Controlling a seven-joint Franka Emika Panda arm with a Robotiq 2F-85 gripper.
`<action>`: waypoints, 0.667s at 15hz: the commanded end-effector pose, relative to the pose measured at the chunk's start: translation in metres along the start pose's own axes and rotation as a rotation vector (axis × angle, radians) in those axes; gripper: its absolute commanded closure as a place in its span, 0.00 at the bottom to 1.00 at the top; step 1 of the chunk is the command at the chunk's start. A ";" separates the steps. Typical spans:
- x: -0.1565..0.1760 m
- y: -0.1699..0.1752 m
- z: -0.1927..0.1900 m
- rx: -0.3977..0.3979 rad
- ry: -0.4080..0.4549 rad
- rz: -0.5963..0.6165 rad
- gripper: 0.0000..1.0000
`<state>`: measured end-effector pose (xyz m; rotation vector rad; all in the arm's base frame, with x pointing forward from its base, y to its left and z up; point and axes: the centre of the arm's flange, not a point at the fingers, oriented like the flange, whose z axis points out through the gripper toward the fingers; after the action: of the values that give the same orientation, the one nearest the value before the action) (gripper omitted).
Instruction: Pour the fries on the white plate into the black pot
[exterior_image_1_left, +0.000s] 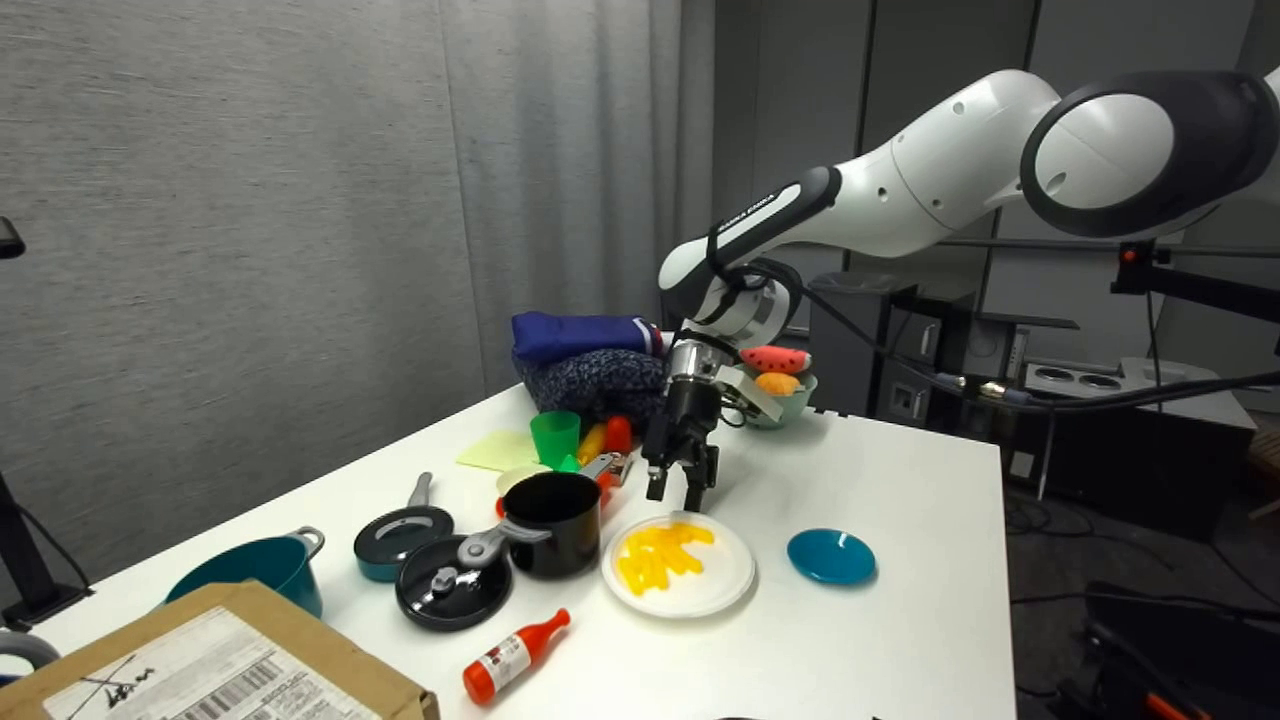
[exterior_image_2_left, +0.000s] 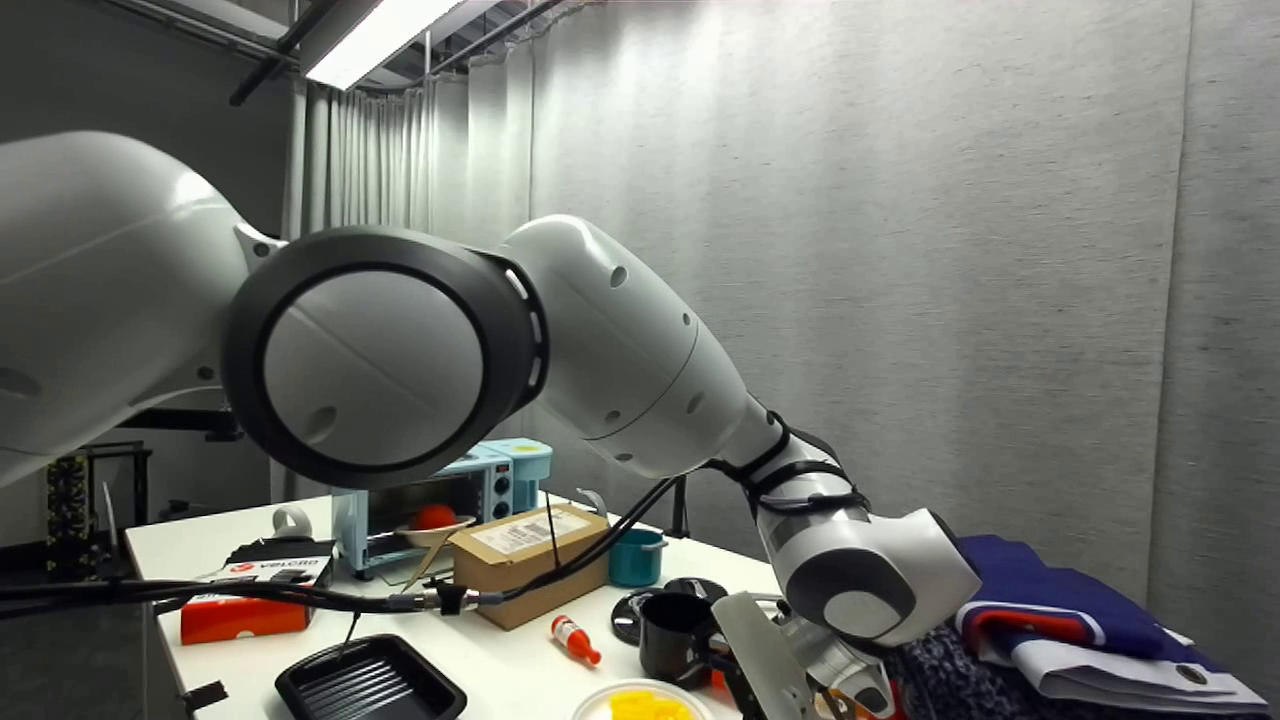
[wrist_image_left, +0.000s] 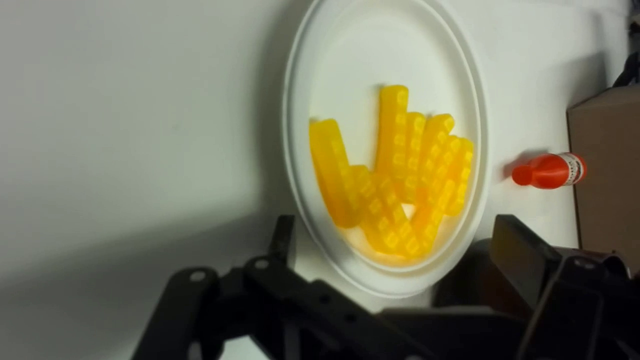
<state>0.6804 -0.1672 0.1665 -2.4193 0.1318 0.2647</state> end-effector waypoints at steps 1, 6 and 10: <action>-0.006 0.016 -0.015 -0.028 0.001 0.001 0.00; 0.003 0.003 0.008 -0.015 -0.011 0.004 0.00; 0.014 -0.011 0.025 0.013 -0.041 -0.005 0.00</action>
<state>0.6798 -0.1624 0.1611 -2.4291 0.1210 0.2841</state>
